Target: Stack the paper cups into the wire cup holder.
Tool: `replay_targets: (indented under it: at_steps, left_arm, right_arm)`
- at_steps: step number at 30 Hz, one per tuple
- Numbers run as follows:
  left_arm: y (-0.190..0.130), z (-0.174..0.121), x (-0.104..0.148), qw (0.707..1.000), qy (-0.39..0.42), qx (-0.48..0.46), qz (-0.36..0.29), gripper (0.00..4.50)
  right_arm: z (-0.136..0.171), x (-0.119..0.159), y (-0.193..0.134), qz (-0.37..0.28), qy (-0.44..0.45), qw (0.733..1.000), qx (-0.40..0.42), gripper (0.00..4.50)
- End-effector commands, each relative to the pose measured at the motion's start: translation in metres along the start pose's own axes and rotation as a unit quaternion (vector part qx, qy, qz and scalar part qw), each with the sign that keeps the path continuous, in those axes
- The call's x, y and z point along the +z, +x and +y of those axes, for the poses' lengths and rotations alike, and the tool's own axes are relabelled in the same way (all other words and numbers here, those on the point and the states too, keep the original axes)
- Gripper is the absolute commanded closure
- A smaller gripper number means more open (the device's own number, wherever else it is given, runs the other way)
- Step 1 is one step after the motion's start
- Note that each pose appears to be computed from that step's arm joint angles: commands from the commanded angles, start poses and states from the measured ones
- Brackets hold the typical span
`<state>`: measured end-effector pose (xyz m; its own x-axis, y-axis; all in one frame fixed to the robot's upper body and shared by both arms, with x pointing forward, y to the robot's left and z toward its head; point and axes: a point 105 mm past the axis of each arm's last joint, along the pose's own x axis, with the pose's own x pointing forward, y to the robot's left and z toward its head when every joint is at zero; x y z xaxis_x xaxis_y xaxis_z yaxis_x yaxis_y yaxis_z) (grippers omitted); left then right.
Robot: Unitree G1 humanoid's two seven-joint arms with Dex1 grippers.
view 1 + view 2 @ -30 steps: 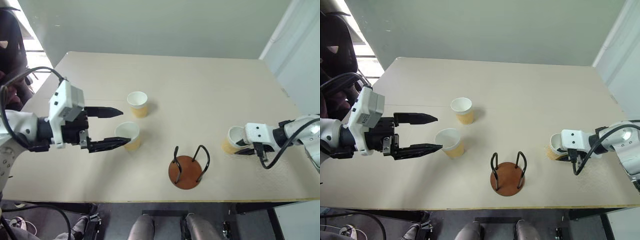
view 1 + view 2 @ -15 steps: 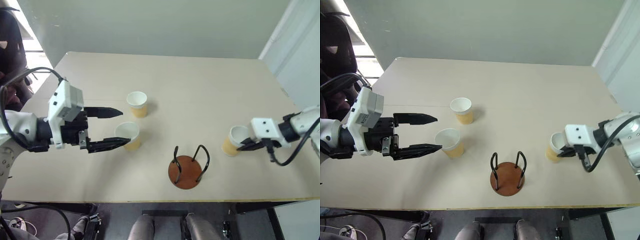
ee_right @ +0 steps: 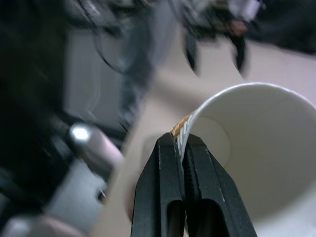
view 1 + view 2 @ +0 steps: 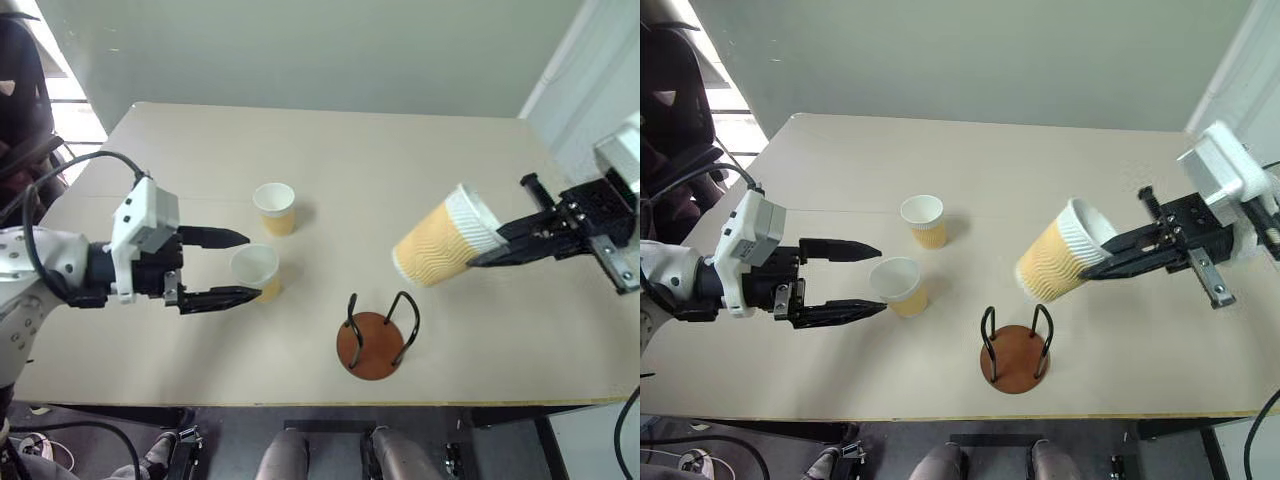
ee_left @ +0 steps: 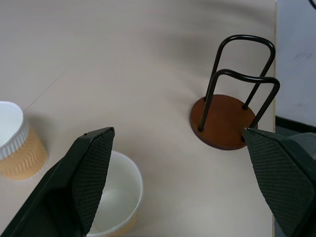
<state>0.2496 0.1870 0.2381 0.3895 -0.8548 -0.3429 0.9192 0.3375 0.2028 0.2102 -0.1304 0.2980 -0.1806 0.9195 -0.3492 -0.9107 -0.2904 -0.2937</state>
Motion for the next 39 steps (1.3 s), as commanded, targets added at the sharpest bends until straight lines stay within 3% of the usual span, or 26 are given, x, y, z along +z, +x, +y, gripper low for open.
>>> replay_targets:
  at_steps: [1, 12, 39]
  left_arm:
    - [0.001, -0.001, 0.008, 1.000, 0.025, -0.011, -0.006, 0.00]
    - [0.005, -0.013, 0.010, 0.999, 0.031, -0.041, -0.001, 0.00]
    - [0.002, -0.021, 0.011, 0.999, 0.021, -0.034, 0.004, 0.00]
  right_arm:
    - [0.007, 0.010, 0.015, -0.023, -0.002, 1.000, 0.008, 4.48]
    - [0.004, -0.020, 0.038, 0.054, -0.003, 0.998, 0.015, 4.48]
    - [-0.006, -0.043, 0.051, 0.100, -0.027, 0.994, 0.040, 4.48]
